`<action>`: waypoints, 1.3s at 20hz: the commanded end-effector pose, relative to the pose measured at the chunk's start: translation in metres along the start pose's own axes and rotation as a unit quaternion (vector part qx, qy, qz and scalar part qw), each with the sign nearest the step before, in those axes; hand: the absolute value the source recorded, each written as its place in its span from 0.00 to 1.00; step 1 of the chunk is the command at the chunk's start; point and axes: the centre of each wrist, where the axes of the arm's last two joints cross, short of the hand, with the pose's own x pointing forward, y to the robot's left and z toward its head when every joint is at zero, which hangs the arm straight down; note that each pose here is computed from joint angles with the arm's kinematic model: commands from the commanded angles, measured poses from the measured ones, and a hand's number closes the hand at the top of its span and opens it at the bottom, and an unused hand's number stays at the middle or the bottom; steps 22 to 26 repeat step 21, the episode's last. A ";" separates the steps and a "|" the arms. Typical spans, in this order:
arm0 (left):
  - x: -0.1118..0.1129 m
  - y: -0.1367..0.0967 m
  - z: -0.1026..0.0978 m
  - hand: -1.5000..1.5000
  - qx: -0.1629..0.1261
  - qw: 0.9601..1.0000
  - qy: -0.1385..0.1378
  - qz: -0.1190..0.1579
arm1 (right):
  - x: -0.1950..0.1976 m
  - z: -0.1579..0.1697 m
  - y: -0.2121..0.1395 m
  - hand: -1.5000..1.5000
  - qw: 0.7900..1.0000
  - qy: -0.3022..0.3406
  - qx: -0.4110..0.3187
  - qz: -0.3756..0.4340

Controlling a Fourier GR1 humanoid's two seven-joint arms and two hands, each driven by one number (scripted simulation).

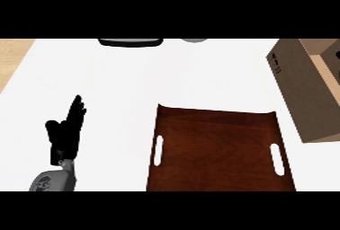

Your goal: Pick the squash from the tray and place it in the cardboard box

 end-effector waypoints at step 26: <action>0.020 0.003 -0.007 0.50 0.016 1.000 0.005 0.004 | -0.084 -0.023 0.031 0.00 0.914 -0.001 -0.036 -0.404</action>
